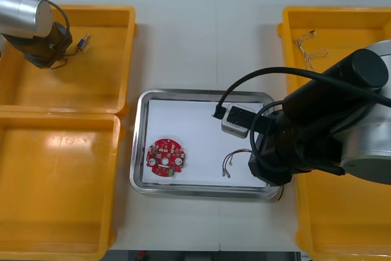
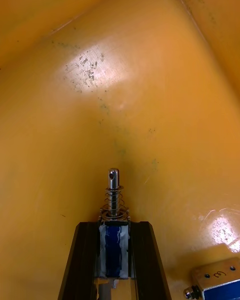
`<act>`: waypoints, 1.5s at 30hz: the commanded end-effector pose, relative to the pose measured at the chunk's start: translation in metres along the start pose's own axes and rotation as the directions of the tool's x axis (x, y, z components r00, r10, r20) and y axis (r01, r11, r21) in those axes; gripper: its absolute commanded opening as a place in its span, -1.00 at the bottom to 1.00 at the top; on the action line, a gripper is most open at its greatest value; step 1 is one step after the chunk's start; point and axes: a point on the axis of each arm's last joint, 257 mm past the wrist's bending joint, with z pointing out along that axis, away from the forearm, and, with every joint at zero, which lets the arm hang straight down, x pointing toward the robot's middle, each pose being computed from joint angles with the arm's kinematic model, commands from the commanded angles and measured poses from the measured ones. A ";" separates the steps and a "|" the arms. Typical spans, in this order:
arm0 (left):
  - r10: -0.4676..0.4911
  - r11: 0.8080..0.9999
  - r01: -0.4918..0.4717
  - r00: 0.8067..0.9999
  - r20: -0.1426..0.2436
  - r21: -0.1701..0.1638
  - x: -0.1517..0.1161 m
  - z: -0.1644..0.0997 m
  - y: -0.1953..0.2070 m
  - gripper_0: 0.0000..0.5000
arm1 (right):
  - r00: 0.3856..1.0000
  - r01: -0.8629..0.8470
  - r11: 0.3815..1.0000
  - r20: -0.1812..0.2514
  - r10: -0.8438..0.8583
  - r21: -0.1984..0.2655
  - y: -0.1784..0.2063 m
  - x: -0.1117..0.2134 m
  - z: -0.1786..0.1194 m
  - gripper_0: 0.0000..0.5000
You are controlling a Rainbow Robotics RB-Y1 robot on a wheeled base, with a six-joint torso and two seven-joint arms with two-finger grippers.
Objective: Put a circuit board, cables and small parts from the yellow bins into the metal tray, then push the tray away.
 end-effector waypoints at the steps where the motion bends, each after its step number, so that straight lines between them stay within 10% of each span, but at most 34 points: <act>1: 0.062 0.998 -0.062 0.998 0.000 0.023 0.005 -0.007 -0.019 -1.00 | 0.991 0.130 0.992 0.024 -0.130 -0.001 0.002 -0.019 0.008 -1.00; 16: 0.106 0.992 -0.108 0.994 -0.023 -0.071 -0.019 -0.025 0.012 -1.00 | 0.970 0.233 0.970 -0.087 -0.227 0.069 0.001 -0.009 0.055 -1.00; 31: 0.225 0.961 -0.224 0.974 -0.014 -0.163 -0.060 -0.089 0.025 -1.00 | 0.985 0.168 0.983 -0.047 -0.165 0.079 -0.008 -0.032 0.082 -1.00; 41: 0.256 0.960 -0.252 0.966 0.022 -0.124 -0.072 -0.121 0.005 -1.00 | 0.988 0.153 0.985 -0.050 -0.149 0.076 -0.012 -0.028 0.096 -1.00; 43: 0.256 0.961 -0.252 0.967 0.019 -0.113 -0.071 -0.127 0.000 -1.00 | 0.987 0.156 0.984 -0.050 -0.152 0.084 -0.013 -0.029 0.096 -0.56; 45: 0.258 0.961 -0.255 0.966 0.018 -0.106 -0.070 -0.132 -0.003 -1.00 | 0.987 0.154 0.984 -0.053 -0.150 0.090 -0.014 -0.028 0.096 0.67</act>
